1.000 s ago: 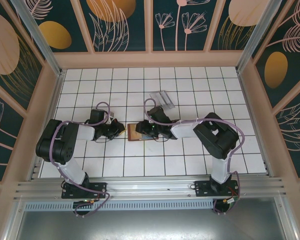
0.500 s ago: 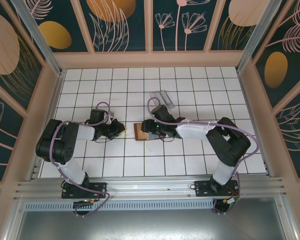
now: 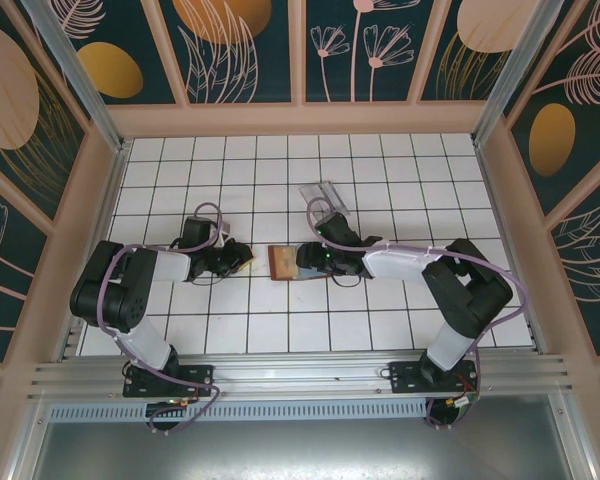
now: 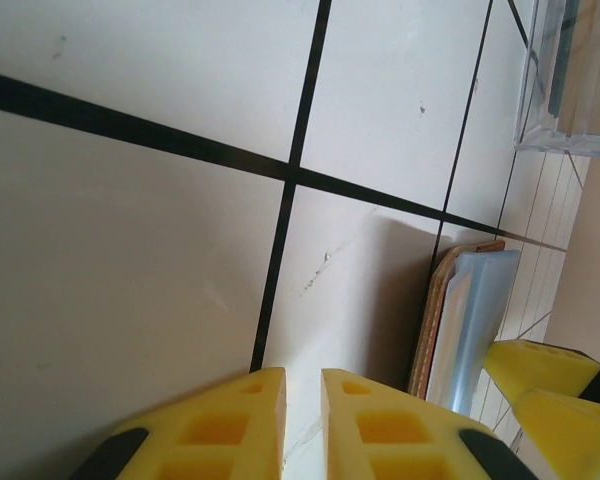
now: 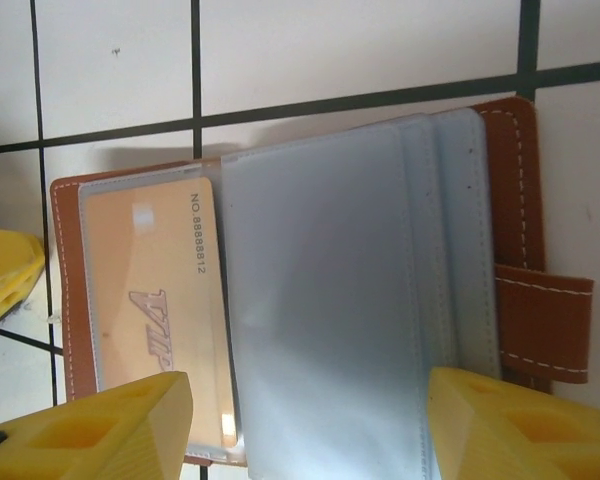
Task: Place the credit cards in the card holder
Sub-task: Insert the credit card into the card slot, then flip over the card slot in the card holder.
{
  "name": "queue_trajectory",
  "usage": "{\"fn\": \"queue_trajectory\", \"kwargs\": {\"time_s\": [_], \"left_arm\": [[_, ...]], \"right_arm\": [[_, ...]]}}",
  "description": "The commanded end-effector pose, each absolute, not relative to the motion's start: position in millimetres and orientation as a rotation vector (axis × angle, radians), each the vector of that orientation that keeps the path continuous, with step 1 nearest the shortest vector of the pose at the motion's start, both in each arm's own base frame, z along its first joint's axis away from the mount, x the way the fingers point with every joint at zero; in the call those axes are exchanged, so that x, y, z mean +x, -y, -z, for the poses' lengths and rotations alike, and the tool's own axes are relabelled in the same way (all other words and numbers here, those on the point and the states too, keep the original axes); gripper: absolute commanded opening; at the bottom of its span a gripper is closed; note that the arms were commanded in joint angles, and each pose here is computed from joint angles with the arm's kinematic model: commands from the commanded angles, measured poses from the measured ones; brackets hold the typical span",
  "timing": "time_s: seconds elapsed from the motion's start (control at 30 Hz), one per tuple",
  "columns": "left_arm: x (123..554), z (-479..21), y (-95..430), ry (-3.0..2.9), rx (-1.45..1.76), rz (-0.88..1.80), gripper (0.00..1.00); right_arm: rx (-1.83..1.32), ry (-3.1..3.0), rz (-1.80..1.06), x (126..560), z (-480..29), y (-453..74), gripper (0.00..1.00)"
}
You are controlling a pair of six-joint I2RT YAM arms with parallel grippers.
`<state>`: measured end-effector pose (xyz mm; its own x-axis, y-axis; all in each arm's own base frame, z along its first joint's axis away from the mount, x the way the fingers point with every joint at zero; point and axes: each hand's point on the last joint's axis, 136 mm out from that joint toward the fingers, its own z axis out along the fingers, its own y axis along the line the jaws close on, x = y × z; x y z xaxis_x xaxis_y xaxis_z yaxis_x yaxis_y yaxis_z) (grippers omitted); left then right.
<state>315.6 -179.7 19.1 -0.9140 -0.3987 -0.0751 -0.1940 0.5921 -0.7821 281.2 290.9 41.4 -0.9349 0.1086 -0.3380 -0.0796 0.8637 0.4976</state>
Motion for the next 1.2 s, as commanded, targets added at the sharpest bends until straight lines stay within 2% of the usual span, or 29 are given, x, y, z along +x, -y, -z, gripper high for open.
{"fn": "queue_trajectory", "kwargs": {"time_s": [0.0, 0.1, 0.2, 0.37, 0.6, 0.8, 1.03, 1.17], "left_arm": [[312, -19, 182, -2.604, -0.458, 1.207, 0.16], [312, -18, 184, -2.61, -0.451, 1.203, 0.16], [310, -17, 186, -2.616, -0.451, 1.216, 0.16], [309, -14, 187, -2.621, -0.452, 1.224, 0.15], [310, -15, 187, -2.621, -0.45, 1.227, 0.18], [316, -23, 185, -2.617, -0.393, 1.179, 0.25], [333, -40, 181, -2.56, -0.401, 1.141, 0.32], [334, -39, 168, -2.548, -0.442, 1.1, 0.39]], "right_arm": [[0.006, -2.717, -0.757, 275, -29, -292, 0.63], [-0.017, -2.714, -0.796, 275, -31, -298, 0.55], [-0.029, -2.69, -0.851, 276, -36, -304, 0.41], [-0.054, -2.668, -0.883, 278, -45, -308, 0.34], [-0.097, -2.64, -0.904, 280, -54, -312, 0.33], [-0.236, -2.569, -1.086, 275, -72, -341, 0.47], [-0.272, -2.571, -1.172, 277, -67, -358, 0.48], [-0.247, -2.558, -1.338, 272, -66, -374, 0.46]]}}
